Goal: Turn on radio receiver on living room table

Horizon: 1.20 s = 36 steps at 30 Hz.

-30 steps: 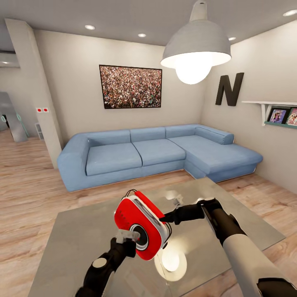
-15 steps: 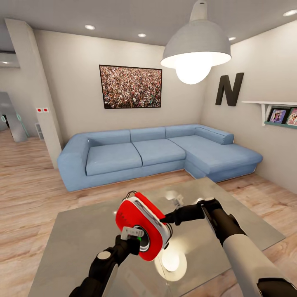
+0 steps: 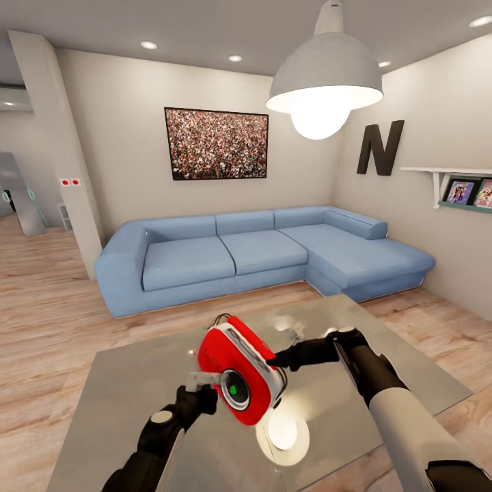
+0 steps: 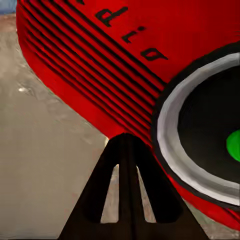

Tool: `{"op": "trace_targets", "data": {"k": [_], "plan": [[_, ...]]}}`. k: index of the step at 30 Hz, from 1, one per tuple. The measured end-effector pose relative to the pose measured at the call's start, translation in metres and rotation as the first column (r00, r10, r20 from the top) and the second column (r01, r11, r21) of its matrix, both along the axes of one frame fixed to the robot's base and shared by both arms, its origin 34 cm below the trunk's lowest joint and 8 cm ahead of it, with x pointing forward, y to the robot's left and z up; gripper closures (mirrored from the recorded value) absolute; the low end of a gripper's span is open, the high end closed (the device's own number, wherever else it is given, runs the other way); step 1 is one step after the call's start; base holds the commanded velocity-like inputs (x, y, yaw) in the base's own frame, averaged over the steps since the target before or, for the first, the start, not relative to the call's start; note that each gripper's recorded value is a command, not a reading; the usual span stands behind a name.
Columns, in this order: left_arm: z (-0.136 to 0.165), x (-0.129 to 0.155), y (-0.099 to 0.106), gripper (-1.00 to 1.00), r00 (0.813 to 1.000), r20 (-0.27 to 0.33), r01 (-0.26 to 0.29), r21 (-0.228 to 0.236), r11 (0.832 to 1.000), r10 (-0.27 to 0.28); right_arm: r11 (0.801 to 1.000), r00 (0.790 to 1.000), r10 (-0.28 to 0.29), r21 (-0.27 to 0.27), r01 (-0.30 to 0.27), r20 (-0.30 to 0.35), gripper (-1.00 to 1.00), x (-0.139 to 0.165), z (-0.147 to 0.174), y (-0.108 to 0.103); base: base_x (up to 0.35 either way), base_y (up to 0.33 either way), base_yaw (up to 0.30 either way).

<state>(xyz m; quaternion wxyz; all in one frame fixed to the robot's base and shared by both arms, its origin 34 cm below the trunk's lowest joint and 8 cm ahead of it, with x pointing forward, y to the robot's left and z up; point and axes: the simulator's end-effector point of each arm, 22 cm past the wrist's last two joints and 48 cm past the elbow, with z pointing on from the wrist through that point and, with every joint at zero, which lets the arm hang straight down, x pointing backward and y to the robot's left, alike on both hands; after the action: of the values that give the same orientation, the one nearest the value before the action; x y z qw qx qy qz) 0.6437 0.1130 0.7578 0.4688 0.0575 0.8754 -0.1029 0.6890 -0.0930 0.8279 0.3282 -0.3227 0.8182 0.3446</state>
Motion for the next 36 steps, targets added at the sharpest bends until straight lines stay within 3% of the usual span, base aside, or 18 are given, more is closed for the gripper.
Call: {"op": "trace_targets", "data": {"k": [5,9,13,16,20,25,36], "plan": [[-0.007,0.006,0.061,1.0,0.99,-0.015,-0.142,0.008,0.99,0.142,0.991,0.993,-0.106,-0.077,0.109,0.047,1.0,0.023,-0.009,-0.018,0.0,0.0,0.0],[-0.021,0.003,0.119,1.0,0.961,-0.044,-0.273,0.025,0.962,0.274,0.972,0.979,-0.186,-0.13,0.196,0.082,1.0,0.039,-0.015,-0.033,0.0,0.0,0.0],[-0.038,-0.011,0.186,1.0,0.905,-0.082,-0.416,0.024,0.909,0.416,0.955,0.967,-0.237,-0.162,0.25,0.098,1.0,0.047,-0.019,-0.043,0.0,0.0,0.0],[-0.045,-0.02,0.216,1.0,0.87,-0.1,-0.485,0.014,0.875,0.483,0.932,0.951,-0.283,-0.2,0.304,0.127,1.0,0.056,-0.023,-0.054,0.0,0.0,0.0],[-0.066,-0.034,0.232,1.0,0.845,-0.146,-0.516,0.028,0.856,0.514,0.88,0.916,-0.36,-0.263,0.397,0.177,1.0,0.069,-0.031,-0.072,0.0,0.0,0.0],[-0.075,-0.04,0.24,1.0,0.839,-0.165,-0.519,0.043,0.854,0.518,0.842,0.895,-0.416,-0.303,0.447,0.162,1.0,0.069,-0.039,-0.075,0.0,0.0,0.0],[-0.076,-0.04,0.241,1.0,0.838,-0.169,-0.522,0.033,0.852,0.519,0.831,0.889,-0.431,-0.316,0.458,0.154,1.0,0.069,-0.041,-0.075,0.0,0.0,0.0]]}}
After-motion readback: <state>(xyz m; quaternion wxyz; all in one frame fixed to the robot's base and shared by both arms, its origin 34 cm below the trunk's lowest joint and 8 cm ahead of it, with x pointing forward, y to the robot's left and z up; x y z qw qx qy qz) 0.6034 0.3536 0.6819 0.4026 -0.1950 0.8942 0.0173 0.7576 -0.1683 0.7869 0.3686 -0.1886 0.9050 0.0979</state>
